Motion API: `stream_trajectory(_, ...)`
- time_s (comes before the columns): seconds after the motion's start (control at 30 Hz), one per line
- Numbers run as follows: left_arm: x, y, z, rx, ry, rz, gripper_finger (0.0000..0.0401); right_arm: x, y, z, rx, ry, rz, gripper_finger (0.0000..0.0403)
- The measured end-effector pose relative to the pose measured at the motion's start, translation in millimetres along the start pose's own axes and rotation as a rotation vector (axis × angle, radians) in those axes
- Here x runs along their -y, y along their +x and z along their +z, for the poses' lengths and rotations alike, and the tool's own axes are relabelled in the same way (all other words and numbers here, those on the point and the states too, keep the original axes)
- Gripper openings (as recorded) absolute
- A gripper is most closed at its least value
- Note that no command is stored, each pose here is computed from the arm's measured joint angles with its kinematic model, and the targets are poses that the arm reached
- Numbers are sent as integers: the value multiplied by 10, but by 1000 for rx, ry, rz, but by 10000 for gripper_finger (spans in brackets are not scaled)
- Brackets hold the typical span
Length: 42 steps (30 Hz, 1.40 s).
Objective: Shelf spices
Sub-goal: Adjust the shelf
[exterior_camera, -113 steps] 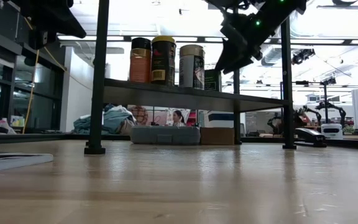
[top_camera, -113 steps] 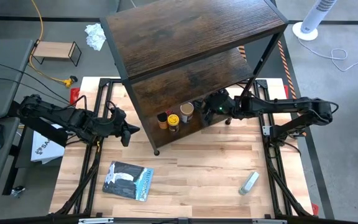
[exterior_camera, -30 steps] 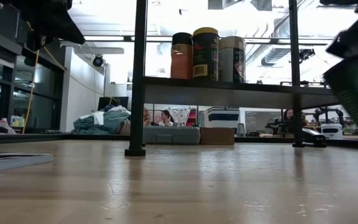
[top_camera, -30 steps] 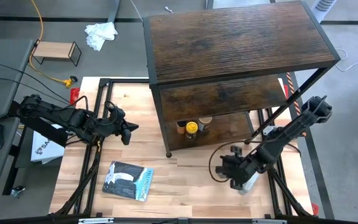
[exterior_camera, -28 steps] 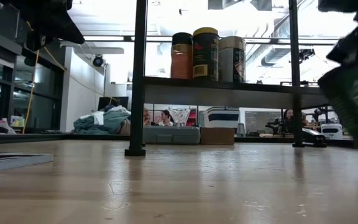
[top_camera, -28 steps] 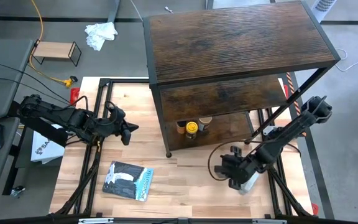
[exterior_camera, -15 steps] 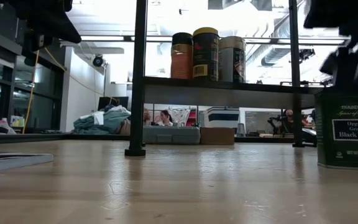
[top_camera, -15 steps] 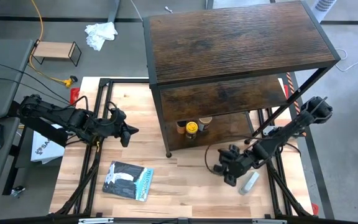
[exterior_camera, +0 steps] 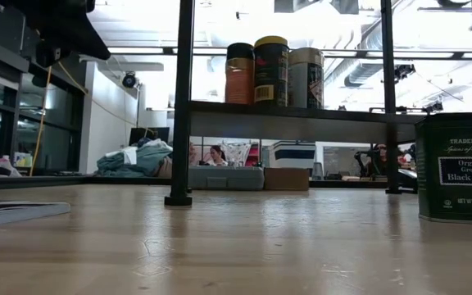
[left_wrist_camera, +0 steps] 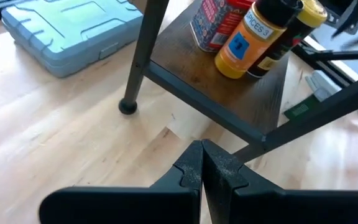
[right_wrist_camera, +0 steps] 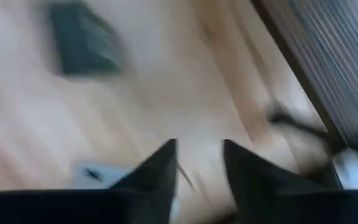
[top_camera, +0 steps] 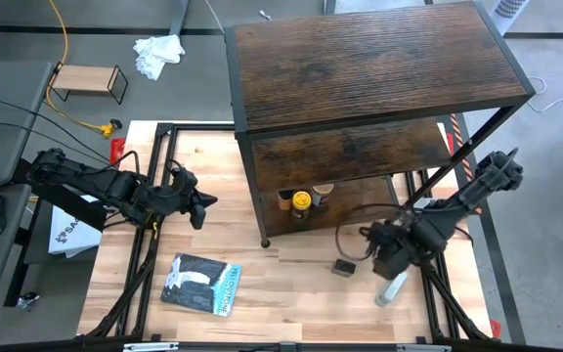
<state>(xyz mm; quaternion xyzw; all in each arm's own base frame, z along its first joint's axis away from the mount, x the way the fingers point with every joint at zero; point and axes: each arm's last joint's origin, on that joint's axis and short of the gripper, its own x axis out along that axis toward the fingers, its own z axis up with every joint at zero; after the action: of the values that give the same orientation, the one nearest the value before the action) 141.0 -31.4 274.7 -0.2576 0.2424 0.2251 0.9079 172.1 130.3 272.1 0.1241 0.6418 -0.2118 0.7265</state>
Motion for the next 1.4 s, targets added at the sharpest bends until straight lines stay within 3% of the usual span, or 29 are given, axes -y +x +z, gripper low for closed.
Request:
stream_trajectory(0.1, -17, 0, -3, 13, 18, 29, 1, 86, -5, -152, -88, 122, -116, 20)
stream_trajectory(0.4, -57, 0, -6, 42, 37, 95, 1, 293, 384, -332, -98, 563, -364, 2)
stream_trajectory(0.5, -62, -1, -7, 46, 39, 103, 1, 382, 556, -405, -107, 651, -455, 1)
stream_trajectory(0.7, -73, -1, -16, 39, 40, 114, 1, 543, 743, -362, -20, 657, -547, 0)
stream_trajectory(0.87, -73, -1, -15, 41, 15, 113, 1, 601, 728, -189, 165, 575, -555, 0)
stream_trajectory(1.13, -69, -1, -13, 43, -18, 107, 1, 707, 719, 19, 320, 516, -606, 0)
stream_trajectory(1.23, -42, 1, 7, 58, -71, 79, 1, 727, 716, 80, 408, 518, -596, 0)
stream_trajectory(1.4, 15, 2, 21, 19, -64, -13, 1, 757, 691, 180, 497, 531, -512, 0)
